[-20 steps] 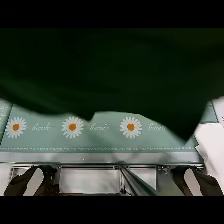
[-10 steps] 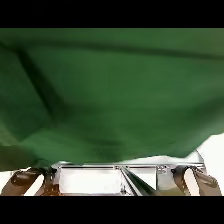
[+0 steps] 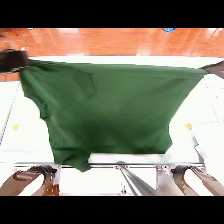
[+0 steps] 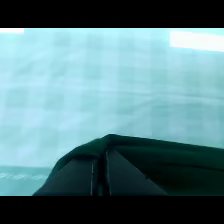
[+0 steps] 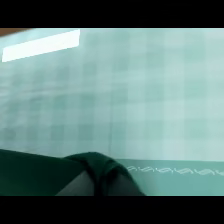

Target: Fold the shirts.

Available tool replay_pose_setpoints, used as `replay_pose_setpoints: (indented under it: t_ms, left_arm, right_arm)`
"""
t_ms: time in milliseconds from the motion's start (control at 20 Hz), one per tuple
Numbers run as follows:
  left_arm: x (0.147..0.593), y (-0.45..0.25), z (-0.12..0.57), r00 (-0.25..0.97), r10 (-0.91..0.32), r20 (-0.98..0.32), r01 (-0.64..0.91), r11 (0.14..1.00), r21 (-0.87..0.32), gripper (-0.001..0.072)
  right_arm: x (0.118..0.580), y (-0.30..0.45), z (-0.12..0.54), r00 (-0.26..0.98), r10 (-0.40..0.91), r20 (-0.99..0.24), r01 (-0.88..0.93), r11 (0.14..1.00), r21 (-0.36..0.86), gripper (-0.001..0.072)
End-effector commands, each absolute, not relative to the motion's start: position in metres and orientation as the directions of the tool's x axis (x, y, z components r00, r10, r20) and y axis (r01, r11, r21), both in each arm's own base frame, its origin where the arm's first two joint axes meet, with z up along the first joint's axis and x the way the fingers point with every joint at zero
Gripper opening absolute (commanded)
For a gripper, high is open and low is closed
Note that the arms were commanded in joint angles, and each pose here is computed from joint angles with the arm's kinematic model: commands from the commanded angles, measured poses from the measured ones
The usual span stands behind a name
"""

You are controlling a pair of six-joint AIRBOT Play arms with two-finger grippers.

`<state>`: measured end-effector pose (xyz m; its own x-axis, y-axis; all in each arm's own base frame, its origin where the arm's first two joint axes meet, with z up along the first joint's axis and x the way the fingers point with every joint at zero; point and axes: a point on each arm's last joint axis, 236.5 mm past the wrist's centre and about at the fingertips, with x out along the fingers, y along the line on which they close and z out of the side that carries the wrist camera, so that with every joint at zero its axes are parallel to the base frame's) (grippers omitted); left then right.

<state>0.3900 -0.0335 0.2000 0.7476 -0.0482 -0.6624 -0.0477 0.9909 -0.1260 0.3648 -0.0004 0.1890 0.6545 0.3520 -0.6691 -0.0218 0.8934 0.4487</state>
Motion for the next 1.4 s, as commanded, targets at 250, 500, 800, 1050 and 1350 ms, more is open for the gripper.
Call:
replay_pose_setpoints:
  t_ms: [250,500,800,1050,1350]
  left_arm:
    - [0.561,-0.024,0.074,0.709,-0.113,-0.696,-0.182,0.924,-0.335,0.0022]
    - [0.589,-0.027,0.016,0.581,-0.22,-0.783,-0.243,0.872,-0.425,0.0022]
    - [0.555,-0.048,0.006,0.415,-0.434,-0.8,-0.144,0.837,-0.528,0.0022]
    - [0.492,-0.032,-0.019,0.175,-0.438,-0.882,-0.079,0.887,-0.456,0.0022]
    - [0.445,-0.025,-0.062,-0.009,-0.409,-0.912,-0.107,0.908,-0.406,0.0022]
  right_arm:
    - [0.548,0.016,0.039,0.569,0.416,-0.709,0.037,0.849,0.527,0.0023]
    - [0.591,0.019,0.009,0.551,0.456,-0.699,0.081,0.804,0.589,0.0022]
    - [0.565,0.023,0.004,0.451,0.509,-0.733,0.077,0.796,0.601,0.0023]
    - [0.506,0.016,-0.009,0.23,0.513,-0.827,0.07,0.839,0.54,0.0023]
    - [0.474,0.01,-0.038,0.097,0.465,-0.88,0.102,0.875,0.474,0.0023]
